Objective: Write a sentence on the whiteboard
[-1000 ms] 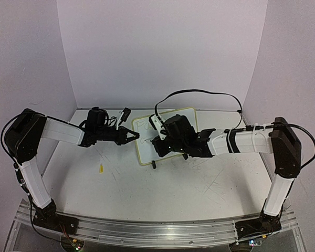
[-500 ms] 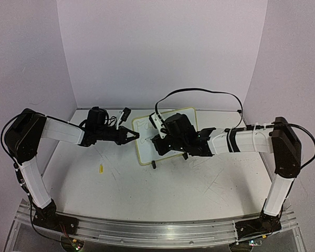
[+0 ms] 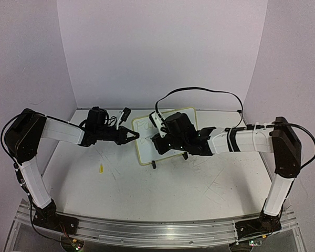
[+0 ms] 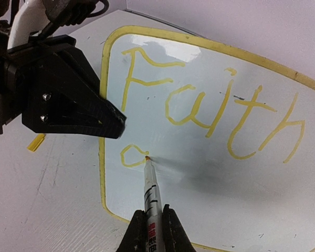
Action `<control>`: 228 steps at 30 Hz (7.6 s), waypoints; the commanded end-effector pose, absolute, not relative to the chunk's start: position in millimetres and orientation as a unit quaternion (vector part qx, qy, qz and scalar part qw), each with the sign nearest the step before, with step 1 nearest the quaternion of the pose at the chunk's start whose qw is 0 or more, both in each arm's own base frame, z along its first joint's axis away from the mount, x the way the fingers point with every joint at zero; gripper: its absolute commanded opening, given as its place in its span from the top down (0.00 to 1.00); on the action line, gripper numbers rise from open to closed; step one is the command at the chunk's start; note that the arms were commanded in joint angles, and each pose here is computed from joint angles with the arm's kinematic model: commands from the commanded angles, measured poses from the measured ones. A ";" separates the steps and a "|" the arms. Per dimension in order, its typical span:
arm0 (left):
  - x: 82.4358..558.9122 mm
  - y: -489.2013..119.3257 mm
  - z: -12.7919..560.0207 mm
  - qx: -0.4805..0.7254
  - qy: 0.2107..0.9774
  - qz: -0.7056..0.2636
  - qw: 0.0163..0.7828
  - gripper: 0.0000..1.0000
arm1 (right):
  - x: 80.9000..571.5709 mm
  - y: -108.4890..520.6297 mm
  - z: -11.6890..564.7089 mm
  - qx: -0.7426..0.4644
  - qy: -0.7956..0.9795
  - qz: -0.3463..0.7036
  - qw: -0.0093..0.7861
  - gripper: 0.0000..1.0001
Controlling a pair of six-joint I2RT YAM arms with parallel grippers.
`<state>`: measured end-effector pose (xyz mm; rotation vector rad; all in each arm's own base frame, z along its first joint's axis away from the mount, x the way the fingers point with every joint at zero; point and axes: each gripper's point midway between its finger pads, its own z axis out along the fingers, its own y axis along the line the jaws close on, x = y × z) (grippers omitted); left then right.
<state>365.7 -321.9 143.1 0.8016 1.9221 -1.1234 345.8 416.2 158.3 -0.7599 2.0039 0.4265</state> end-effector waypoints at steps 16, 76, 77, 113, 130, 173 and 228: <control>386.0 -305.1 119.7 0.306 0.785 -0.365 0.395 1.00 | 360.5 401.2 178.9 -0.263 0.813 0.183 0.487 1.00; 385.4 -304.4 122.5 0.307 0.785 -0.363 0.398 1.00 | 334.4 396.4 192.6 -0.276 0.807 0.191 0.486 1.00; 385.4 -304.6 123.2 0.307 0.785 -0.363 0.398 1.00 | 335.9 397.9 192.0 -0.278 0.807 0.189 0.486 1.00; 384.8 -304.7 121.8 0.309 0.785 -0.362 0.396 1.00 | 356.5 407.2 174.4 -0.283 0.808 0.173 0.487 1.00; 384.8 -304.7 122.6 0.310 0.785 -0.362 0.397 1.00 | 337.0 399.8 149.8 -0.284 0.826 0.188 0.450 1.00; 384.1 -305.5 121.6 0.312 0.785 -0.363 0.394 1.00 | 373.6 382.6 201.2 -0.229 0.807 0.161 0.520 1.00; 382.9 -305.9 121.9 0.315 0.784 -0.362 0.394 1.00 | 364.1 393.7 209.7 -0.248 0.799 0.221 0.501 1.00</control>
